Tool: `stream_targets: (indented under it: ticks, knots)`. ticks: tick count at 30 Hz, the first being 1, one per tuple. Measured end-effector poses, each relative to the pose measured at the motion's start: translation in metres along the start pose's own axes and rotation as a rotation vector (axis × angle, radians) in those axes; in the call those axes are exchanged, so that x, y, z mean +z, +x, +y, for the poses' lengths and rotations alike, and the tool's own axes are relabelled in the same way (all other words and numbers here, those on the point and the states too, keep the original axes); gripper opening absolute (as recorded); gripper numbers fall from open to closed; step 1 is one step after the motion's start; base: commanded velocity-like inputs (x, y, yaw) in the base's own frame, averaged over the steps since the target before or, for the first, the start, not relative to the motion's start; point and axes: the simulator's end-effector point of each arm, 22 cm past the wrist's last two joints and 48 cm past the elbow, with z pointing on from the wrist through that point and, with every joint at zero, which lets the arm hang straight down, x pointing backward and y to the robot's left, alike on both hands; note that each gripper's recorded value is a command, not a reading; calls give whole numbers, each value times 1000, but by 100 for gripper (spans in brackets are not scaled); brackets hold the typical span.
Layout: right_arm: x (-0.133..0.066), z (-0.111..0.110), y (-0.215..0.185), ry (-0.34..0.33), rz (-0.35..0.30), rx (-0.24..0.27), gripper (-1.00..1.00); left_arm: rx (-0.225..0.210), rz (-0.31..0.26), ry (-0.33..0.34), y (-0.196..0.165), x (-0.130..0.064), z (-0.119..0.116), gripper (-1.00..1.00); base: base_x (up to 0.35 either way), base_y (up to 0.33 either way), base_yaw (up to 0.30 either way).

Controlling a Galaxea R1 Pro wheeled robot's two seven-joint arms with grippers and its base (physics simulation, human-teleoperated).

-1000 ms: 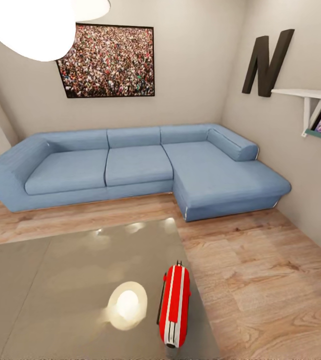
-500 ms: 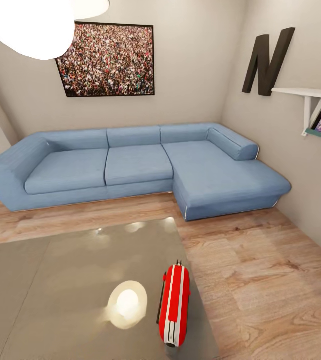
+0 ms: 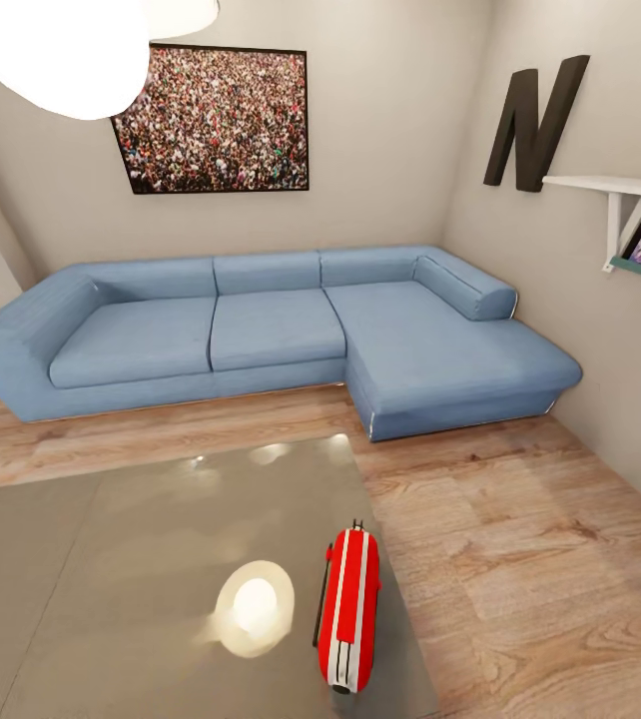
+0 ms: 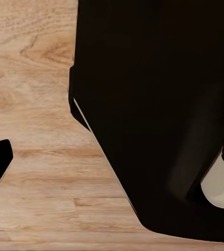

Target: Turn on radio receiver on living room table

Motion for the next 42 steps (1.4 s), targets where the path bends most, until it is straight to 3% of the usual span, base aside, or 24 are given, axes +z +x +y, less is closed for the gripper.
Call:
stream_targets:
  ticks: [3, 11, 13, 18, 24, 26, 29, 38, 39, 40, 42]
  knots:
    - [0, 0, 0, 0, 0, 2, 100, 1, -2, -11, -1, 0, 8, 100, 0, 0, 0]
    - [0, -2, -2, 4, -6, -10, 100, 2, -18, -4, -9, 0, 4, 100, 0, 0, 0]
    - [0, -5, -6, 10, -14, -11, 100, 4, -61, 3, -30, -1, 2, 100, 0, 0, 0]
    - [-3, -18, -72, 55, -145, -9, 100, 14, -225, 29, -110, -12, -7, 100, 0, 0, 0]
    - [-12, -21, -125, 68, -238, -5, 100, 21, -346, 40, -171, -30, -9, 100, 0, 0, 0]
    - [-20, -23, -158, 72, -256, -6, 100, 28, -383, 39, -202, -42, -5, 100, 0, 0, 0]
    - [-32, -42, -200, 99, -287, -8, 100, 37, -429, 42, -240, -63, -1, 100, 0, 0, 0]
    - [-59, -65, -279, 129, -395, -12, 100, 55, -585, 61, -322, -124, -7, 100, 0, 0, 0]
    - [-67, -71, -294, 137, -425, -14, 100, 59, -616, 67, -335, -137, -10, 100, 0, 0, 0]
    - [-93, -88, -333, 161, -497, -25, 100, 62, -657, 79, -355, -158, -16, 100, 0, 0, 0]
    - [-109, -94, -352, 173, -526, -31, 100, 62, -665, 82, -359, -162, -18, 100, 0, 0, 0]
